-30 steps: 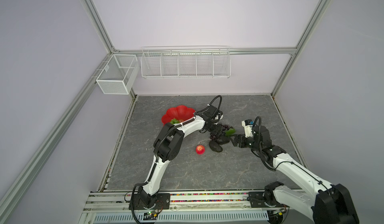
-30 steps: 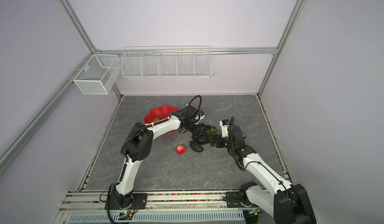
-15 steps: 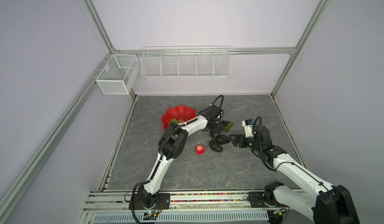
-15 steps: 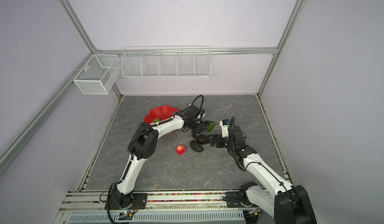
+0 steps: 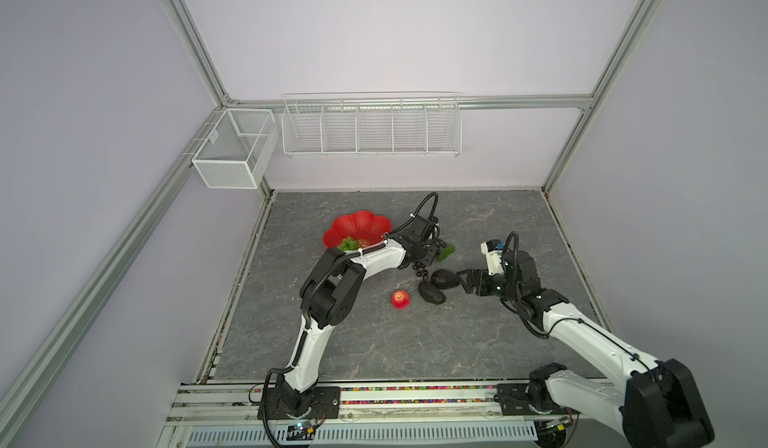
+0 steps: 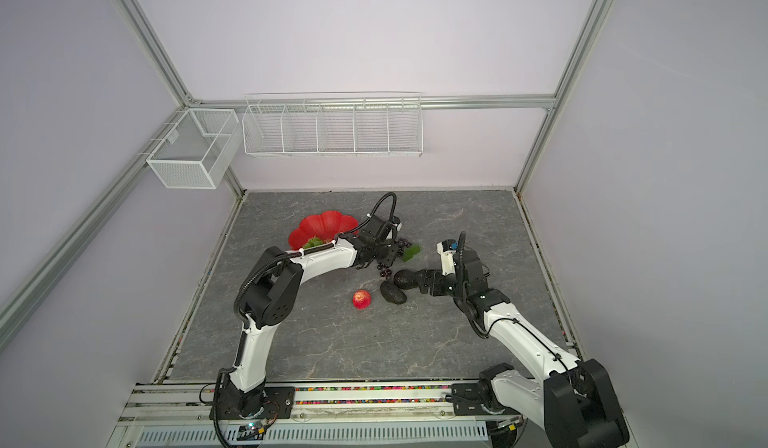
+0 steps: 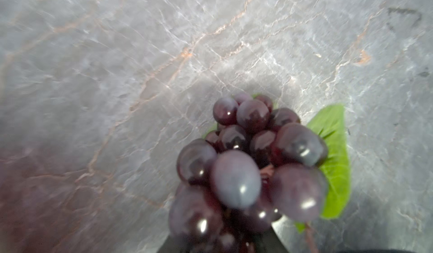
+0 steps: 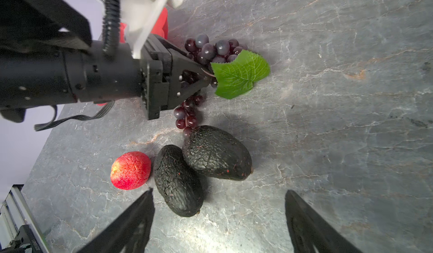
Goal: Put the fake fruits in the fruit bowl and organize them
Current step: 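Grasp the purple grapes with the left gripper and carry them over the bowl, then release the purple grapes into the bowl and reach the left gripper to the red fruit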
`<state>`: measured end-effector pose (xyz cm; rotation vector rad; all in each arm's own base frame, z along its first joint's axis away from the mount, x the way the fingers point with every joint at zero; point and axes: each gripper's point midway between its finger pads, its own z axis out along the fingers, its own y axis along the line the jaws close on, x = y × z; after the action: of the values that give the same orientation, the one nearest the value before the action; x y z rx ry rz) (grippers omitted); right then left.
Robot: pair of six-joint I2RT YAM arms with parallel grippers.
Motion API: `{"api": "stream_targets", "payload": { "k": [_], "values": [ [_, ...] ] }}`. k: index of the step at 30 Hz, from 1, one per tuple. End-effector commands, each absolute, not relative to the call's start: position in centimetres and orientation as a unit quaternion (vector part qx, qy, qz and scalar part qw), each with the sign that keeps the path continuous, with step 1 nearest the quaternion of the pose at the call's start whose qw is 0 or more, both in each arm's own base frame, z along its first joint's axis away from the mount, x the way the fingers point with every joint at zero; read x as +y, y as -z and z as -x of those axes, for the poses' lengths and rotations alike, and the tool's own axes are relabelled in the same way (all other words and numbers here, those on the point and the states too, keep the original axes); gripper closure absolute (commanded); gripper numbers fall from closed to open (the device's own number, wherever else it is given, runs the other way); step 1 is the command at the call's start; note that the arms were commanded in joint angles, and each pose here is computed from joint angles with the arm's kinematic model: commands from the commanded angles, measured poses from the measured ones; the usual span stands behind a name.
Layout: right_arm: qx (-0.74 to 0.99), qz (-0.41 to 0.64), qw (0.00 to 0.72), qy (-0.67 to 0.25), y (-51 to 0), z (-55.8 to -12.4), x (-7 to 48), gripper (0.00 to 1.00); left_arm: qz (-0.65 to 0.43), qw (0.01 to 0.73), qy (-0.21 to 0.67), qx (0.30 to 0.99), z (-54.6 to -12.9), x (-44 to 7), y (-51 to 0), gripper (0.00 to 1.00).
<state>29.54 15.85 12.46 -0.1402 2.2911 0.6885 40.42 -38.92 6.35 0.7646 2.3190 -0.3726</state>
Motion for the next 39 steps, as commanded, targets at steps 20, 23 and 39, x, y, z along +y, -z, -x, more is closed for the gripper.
{"api": "stream_targets", "payload": {
  "k": [20, 23, 39],
  "values": [
    [0.868, 0.079, 0.377, -0.314, -14.3, -31.7, 18.2, 0.12, -0.084, 0.471, 0.09, 0.874, -45.1, -26.5, -19.0, 0.71],
    [0.868, 0.079, 0.374, -0.318, -14.1, -31.7, 18.3, 0.12, -0.058, 0.464, 0.055, 0.882, -45.4, -24.7, -18.4, 0.71],
    [0.869, 0.069, 0.371, -0.319, -14.0, -30.9, 18.0, 0.12, 0.129, 0.439, 0.109, 0.883, -50.1, -19.2, -13.1, 0.71]
  ]
}}
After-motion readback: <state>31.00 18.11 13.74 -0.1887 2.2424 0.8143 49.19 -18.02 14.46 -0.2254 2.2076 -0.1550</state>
